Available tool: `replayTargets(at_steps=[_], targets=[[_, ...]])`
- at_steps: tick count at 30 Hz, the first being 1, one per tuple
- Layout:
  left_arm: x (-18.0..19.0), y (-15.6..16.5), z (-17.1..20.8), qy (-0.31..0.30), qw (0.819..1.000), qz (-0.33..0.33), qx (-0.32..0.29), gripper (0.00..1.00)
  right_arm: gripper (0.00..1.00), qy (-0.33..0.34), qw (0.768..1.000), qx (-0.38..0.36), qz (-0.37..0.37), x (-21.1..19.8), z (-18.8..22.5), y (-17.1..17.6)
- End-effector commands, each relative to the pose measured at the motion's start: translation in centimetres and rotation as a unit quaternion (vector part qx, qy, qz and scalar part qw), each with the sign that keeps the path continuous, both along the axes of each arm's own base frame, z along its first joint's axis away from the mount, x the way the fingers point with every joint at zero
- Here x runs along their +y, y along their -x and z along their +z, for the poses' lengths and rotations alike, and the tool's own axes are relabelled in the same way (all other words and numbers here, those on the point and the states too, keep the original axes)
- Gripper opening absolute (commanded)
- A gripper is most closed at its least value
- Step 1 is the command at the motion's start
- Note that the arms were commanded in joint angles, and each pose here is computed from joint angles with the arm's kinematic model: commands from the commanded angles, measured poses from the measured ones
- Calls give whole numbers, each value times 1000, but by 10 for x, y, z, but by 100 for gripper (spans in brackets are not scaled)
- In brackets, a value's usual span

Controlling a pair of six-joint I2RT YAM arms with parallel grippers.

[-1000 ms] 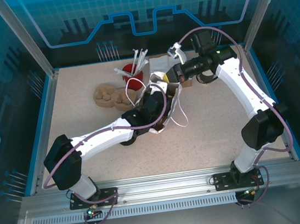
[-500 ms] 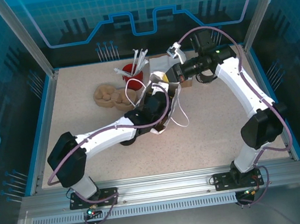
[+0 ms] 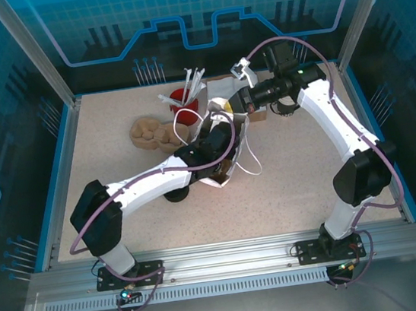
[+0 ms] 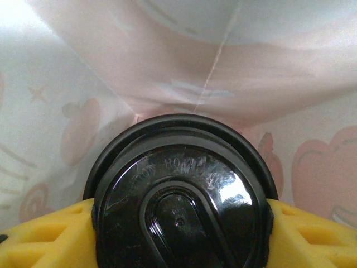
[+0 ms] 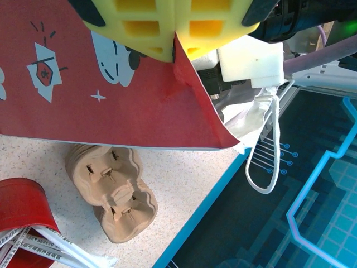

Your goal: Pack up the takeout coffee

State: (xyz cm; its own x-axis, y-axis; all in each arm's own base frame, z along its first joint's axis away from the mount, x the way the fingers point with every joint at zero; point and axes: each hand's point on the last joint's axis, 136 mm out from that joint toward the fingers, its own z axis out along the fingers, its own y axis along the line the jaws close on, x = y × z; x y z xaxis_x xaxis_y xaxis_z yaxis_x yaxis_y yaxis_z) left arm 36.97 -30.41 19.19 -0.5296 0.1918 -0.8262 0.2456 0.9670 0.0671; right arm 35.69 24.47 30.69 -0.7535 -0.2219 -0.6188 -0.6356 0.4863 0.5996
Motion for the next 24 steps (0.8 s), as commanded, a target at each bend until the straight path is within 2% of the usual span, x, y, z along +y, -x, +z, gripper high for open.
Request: replayTargets(at_steps=[1,24], targets=[[7,-6,-3,13,999,24,25,65,0,-19,999,39,26,8,-5,20],[18,5,-33,22,990,46,130,65,0,-25,995,89,21,9,-33,57]])
